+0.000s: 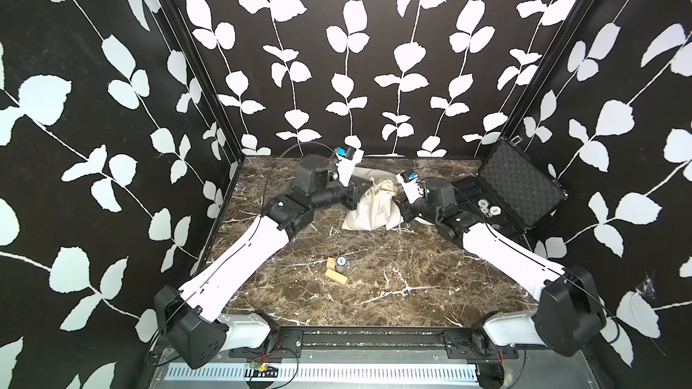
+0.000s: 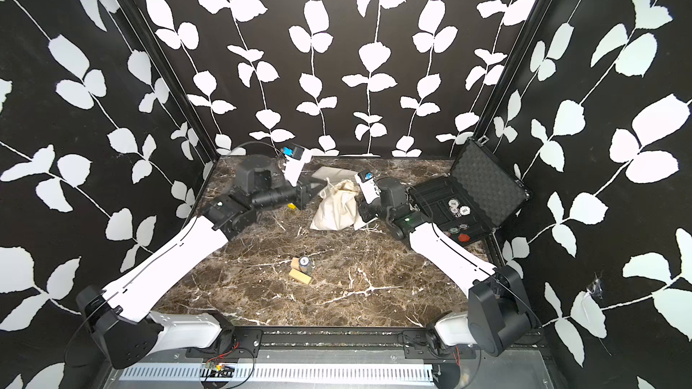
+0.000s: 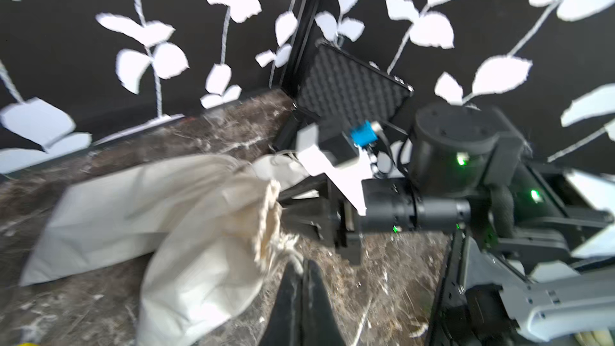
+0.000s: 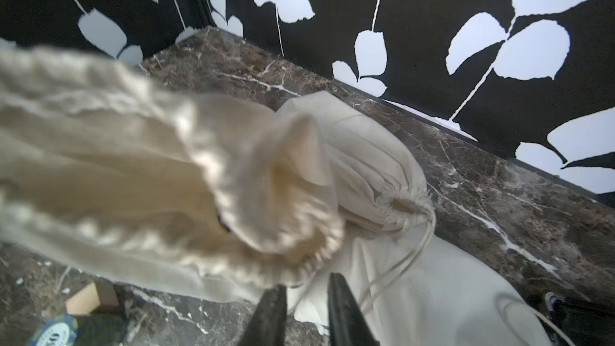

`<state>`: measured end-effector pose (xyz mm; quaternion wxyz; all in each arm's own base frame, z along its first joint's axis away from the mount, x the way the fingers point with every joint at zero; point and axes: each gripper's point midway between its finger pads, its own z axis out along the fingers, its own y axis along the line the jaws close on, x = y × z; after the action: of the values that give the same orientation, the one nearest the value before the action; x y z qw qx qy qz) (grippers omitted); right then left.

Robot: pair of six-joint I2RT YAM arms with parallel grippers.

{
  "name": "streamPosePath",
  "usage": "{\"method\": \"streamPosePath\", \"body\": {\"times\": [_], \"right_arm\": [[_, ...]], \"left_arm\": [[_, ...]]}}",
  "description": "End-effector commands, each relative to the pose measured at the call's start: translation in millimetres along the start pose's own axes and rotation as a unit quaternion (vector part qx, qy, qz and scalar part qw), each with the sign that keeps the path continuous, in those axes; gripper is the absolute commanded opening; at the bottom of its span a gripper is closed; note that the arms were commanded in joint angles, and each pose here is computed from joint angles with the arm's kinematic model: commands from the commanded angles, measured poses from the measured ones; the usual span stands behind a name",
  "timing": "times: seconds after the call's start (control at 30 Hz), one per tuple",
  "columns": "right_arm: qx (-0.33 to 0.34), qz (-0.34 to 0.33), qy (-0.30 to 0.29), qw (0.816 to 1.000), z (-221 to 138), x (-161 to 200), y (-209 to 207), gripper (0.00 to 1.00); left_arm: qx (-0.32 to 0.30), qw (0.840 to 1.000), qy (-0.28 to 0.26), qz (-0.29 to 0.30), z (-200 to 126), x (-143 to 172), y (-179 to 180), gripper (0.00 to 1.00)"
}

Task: Close the soil bag
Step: Frap the soil bag at the center of the board.

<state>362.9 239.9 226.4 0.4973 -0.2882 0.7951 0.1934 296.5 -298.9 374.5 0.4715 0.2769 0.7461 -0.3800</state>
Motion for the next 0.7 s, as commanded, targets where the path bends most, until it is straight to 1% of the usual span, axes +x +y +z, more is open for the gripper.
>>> {"method": "streamPosePath", "body": {"times": [0.0,0.07,0.23,0.33,0.4,0.53,0.6,0.67], "right_arm": [[-0.040,-0.021,-0.090,0.995,-27.8,-45.6,21.2,0.35],[-0.054,-0.042,-0.130,0.989,-44.4,-66.8,35.8,0.41],[-0.094,-0.063,-0.205,0.972,-66.8,-105.0,64.0,0.49],[-0.117,-0.069,-0.242,0.961,-69.0,-126.3,77.1,0.50],[-0.129,-0.066,-0.255,0.956,-62.7,-136.0,81.5,0.49],[-0.157,-0.059,-0.272,0.948,-50.4,-152.0,90.3,0.42],[-0.167,-0.058,-0.278,0.944,-45.5,-157.9,94.2,0.38],[-0.162,-0.053,-0.273,0.947,-34.8,-159.2,91.5,0.31]], "left_arm": [[0.025,0.999,-0.032,0.013,-6.9,-35.6,-15.7,0.00],[0.034,0.999,-0.036,0.009,-2.0,-44.3,-17.8,0.00],[0.050,0.998,-0.046,0.010,2.6,-54.6,-23.0,0.00],[0.052,0.997,-0.049,0.009,3.0,-56.7,-23.8,0.00],[0.056,0.997,-0.052,0.007,2.9,-57.7,-25.1,0.00],[0.063,0.996,-0.062,0.004,-0.2,-62.1,-28.6,0.00],[0.065,0.996,-0.066,0.004,-2.3,-64.7,-30.4,0.00],[0.070,0.995,-0.069,0.005,-4.4,-67.5,-32.7,0.00]]}}
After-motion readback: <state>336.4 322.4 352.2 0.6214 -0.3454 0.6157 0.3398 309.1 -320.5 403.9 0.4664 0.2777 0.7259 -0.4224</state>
